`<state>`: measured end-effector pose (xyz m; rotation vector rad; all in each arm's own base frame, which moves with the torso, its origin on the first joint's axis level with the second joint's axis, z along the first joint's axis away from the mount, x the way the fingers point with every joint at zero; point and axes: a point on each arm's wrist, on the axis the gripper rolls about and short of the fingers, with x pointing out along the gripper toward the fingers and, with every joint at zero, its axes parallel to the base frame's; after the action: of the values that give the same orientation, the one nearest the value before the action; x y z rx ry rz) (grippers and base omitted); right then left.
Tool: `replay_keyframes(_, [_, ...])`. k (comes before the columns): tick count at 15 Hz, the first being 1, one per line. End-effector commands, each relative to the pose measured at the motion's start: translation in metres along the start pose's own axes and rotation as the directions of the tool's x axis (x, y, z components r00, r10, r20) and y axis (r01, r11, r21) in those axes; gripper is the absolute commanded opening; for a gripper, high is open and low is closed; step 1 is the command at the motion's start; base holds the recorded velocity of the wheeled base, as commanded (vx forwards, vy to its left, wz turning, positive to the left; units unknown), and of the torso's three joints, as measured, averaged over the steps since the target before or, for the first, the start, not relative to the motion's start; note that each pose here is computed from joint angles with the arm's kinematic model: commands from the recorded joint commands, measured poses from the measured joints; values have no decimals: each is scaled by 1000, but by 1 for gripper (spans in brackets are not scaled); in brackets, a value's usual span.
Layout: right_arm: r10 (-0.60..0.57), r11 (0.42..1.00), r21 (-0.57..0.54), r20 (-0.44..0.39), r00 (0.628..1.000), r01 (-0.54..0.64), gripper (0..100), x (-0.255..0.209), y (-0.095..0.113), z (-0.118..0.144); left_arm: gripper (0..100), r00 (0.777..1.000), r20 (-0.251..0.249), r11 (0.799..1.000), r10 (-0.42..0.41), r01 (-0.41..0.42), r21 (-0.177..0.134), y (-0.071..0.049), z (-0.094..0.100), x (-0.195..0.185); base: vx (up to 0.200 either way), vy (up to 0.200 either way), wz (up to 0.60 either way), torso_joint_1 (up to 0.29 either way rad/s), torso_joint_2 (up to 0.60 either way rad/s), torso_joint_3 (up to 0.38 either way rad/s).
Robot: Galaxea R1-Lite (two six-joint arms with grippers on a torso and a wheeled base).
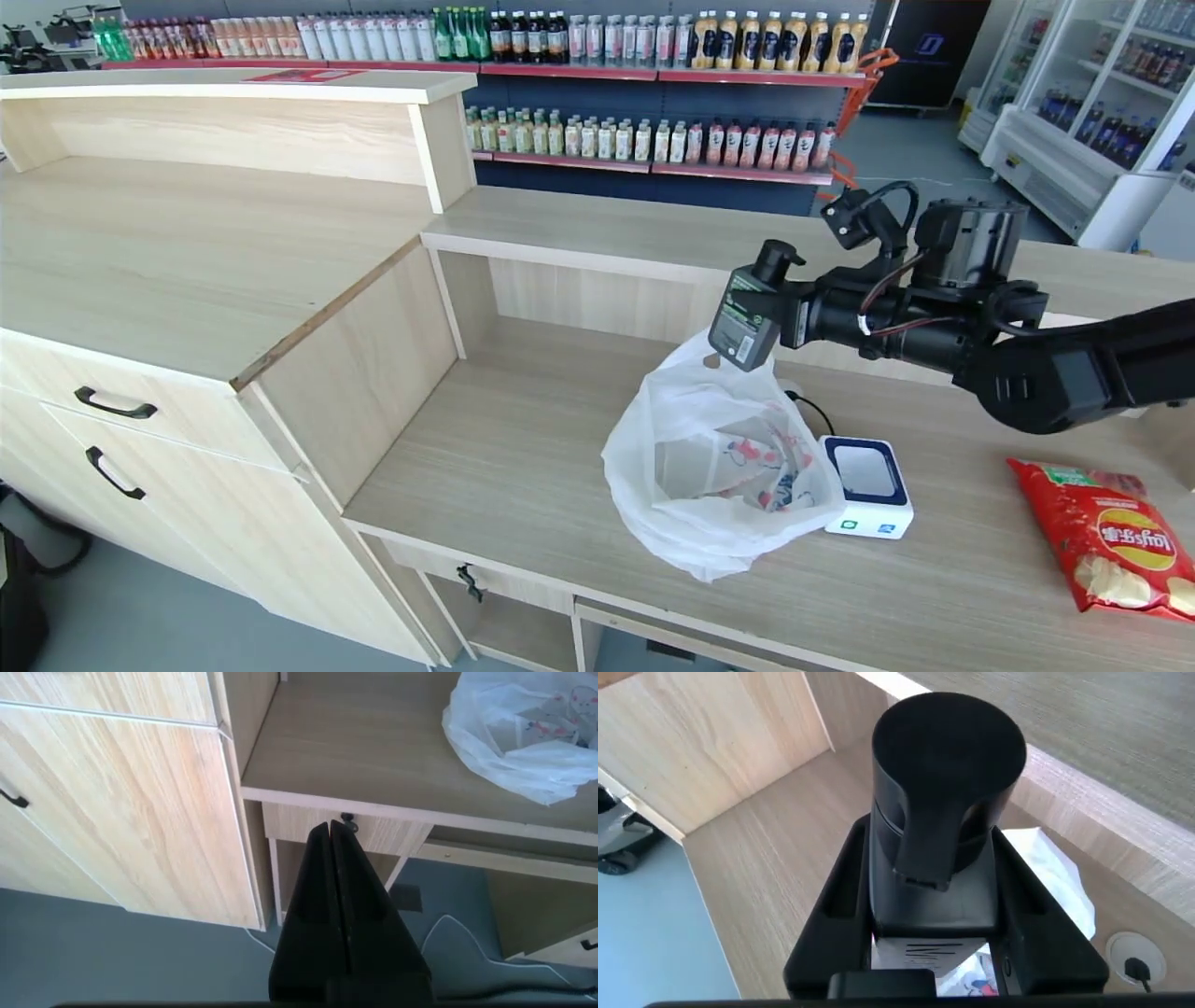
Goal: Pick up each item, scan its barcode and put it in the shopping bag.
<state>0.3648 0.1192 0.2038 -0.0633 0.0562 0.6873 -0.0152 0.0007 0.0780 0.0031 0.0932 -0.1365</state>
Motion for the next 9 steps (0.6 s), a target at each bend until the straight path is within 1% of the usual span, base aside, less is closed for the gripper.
replay_keyframes(1, [31,999,33,-67,997,-29,0,24,-9,-45,0,1000,0,1000,0,0,0,0,0,0,0,0,0,0,0,0])
replay_keyframes(3, [32,999,39,-87,996,-28,0,28,-16,-64,0,1000,0,1000,0,0,0,0,0,0,0,0,0,0,0,0])
replay_keyframes(6, [28,999,40,-104,994,-24,0,33,-24,-83,0,1000,0,1000,0,0,0,0,0,0,0,0,0,0,0,0])
replay_keyframes(9, [38,999,35,-114,993,-35,0,37,-23,-95,0,1000,0,1000,0,0,0,0,0,0,0,0,0,0,0,0])
